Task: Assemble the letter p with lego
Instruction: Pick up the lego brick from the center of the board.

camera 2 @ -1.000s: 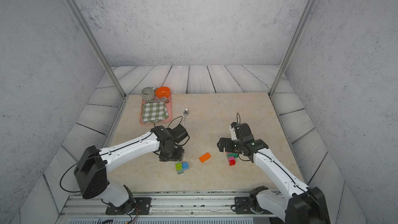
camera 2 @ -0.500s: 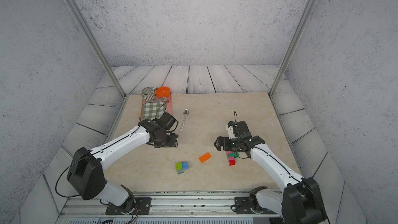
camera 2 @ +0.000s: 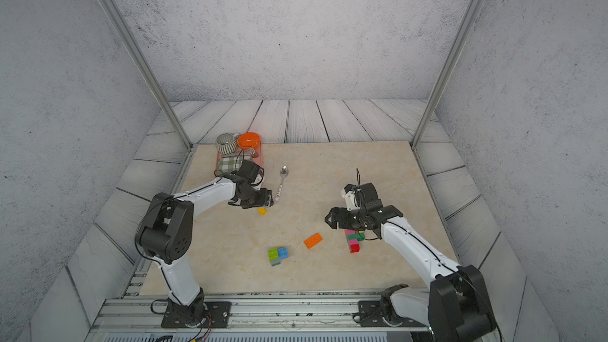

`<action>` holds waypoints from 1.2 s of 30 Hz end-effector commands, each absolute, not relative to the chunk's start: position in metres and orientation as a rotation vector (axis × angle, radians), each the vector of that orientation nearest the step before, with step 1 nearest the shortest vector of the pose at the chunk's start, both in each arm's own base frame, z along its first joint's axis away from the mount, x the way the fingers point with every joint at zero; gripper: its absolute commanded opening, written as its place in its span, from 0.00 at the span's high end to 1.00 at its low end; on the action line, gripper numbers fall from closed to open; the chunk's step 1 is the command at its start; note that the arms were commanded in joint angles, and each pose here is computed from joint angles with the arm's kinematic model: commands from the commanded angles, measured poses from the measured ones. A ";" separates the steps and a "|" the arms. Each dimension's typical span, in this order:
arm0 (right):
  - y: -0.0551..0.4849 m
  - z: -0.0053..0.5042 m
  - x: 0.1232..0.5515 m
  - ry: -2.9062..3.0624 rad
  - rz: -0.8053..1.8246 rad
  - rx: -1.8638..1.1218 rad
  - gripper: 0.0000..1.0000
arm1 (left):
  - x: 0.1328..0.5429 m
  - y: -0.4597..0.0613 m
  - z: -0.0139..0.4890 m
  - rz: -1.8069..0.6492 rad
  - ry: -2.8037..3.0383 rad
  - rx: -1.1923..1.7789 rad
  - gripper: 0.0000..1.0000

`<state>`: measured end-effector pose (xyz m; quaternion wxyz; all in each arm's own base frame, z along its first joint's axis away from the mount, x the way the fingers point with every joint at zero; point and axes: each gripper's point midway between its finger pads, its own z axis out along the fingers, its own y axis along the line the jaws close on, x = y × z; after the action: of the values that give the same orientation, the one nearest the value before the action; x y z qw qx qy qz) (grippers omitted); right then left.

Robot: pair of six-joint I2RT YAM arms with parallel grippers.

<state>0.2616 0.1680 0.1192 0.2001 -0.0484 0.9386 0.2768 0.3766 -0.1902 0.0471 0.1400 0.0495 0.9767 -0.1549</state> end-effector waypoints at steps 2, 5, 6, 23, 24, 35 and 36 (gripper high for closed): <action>0.173 0.124 0.265 2.613 0.795 -0.168 0.14 | 0.375 -0.206 0.052 -0.575 2.803 0.224 0.27; 0.175 0.122 0.267 2.616 0.812 -0.165 0.15 | 0.367 -0.205 0.048 -0.594 2.808 0.206 0.27; 0.177 0.122 0.267 2.617 0.819 -0.167 0.15 | 0.364 -0.205 0.047 -0.606 2.813 0.202 0.27; 0.181 0.121 0.268 2.624 0.849 -0.177 0.15 | 0.366 -0.187 0.068 -0.467 2.762 0.156 0.28; 0.181 0.121 0.268 2.624 0.848 -0.180 0.15 | 0.368 -0.184 0.066 -0.430 2.772 0.160 0.27; 0.180 0.118 0.267 2.632 0.840 -0.186 0.15 | 0.370 -0.181 0.032 -0.320 2.899 0.195 0.29; 0.181 0.118 0.267 2.631 0.843 -0.188 0.15 | 0.367 -0.183 0.030 -0.317 2.908 0.202 0.30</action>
<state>0.2626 0.1769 0.1105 0.1790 -0.0565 0.9372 0.2939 0.3747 -0.1817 0.0324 0.1221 0.0572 0.9838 -0.1185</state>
